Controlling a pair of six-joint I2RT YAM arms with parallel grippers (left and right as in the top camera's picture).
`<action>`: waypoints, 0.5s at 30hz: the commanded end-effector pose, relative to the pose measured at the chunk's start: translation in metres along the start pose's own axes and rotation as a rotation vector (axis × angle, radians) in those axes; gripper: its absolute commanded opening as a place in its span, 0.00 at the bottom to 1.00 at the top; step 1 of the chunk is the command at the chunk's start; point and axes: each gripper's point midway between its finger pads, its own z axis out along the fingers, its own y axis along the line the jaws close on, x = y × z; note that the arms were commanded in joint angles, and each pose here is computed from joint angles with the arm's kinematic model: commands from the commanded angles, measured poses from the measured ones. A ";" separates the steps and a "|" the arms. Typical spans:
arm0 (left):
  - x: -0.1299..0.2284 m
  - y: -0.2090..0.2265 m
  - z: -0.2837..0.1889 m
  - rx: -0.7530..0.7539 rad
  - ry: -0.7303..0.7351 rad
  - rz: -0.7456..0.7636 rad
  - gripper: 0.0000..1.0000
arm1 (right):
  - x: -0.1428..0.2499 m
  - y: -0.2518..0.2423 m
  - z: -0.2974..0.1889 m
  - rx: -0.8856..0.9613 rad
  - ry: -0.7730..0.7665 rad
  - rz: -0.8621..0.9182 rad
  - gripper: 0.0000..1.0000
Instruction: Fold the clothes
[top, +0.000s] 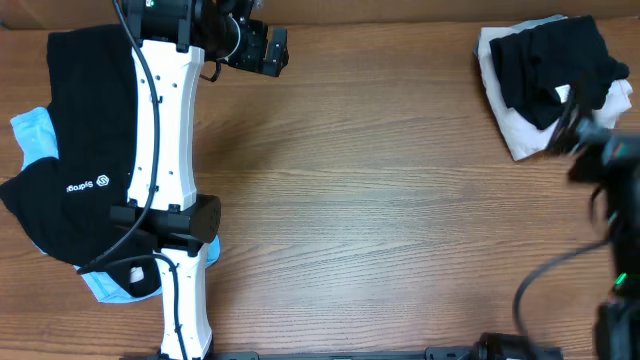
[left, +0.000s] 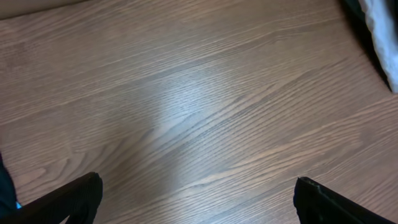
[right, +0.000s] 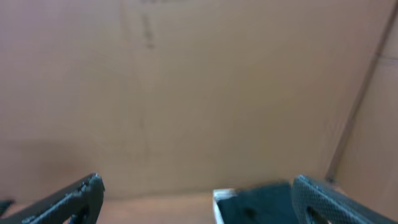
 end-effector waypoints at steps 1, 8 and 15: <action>0.001 -0.001 0.008 -0.001 0.013 -0.003 1.00 | 0.071 0.012 0.000 -0.051 0.038 0.002 1.00; 0.001 -0.001 0.008 -0.001 0.013 -0.003 1.00 | 0.168 0.019 -0.009 -0.105 0.008 0.167 1.00; 0.001 -0.001 0.008 -0.001 0.013 -0.003 1.00 | 0.248 0.023 -0.027 -0.136 0.031 0.223 1.00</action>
